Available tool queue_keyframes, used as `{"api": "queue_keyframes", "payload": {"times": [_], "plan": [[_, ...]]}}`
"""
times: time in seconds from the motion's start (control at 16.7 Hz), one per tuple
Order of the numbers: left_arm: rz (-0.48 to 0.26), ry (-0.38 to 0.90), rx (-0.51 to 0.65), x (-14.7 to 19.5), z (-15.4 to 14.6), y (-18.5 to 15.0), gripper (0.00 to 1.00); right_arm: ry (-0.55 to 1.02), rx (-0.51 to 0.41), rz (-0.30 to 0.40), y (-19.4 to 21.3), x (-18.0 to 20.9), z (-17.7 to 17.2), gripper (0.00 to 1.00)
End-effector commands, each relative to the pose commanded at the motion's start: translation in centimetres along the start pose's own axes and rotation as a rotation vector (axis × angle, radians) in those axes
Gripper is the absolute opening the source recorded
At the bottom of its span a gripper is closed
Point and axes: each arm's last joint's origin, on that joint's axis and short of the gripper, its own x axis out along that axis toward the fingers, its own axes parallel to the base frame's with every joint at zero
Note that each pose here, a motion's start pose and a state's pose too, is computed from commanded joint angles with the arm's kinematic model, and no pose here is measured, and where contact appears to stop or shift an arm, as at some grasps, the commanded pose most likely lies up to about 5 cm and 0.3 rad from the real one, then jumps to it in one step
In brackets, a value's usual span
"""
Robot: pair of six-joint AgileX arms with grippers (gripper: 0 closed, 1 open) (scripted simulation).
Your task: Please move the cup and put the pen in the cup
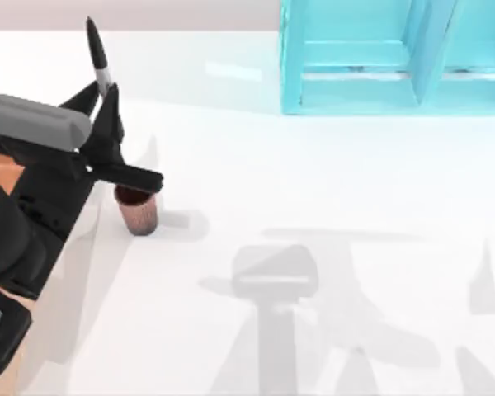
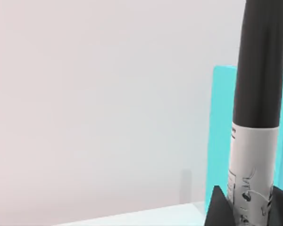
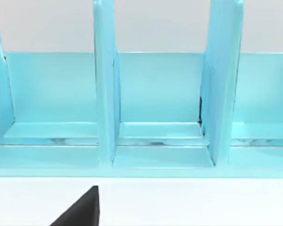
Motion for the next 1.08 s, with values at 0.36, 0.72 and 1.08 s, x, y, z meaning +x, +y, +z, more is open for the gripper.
{"api": "queue_keyframes", "payload": {"times": [0.36,0.72,1.08], "plan": [[0.000,0.000,0.000,0.00,0.00,0.00,0.45,0.000,0.000,0.000,0.00,0.00,0.00,1.00],[0.000,0.000,0.000,0.00,0.00,0.00,0.90,0.000,0.000,0.000,0.00,0.00,0.00,1.00],[0.000,0.000,0.000,0.00,0.00,0.00,1.00,0.000,0.000,0.000,0.00,0.00,0.00,1.00]]}}
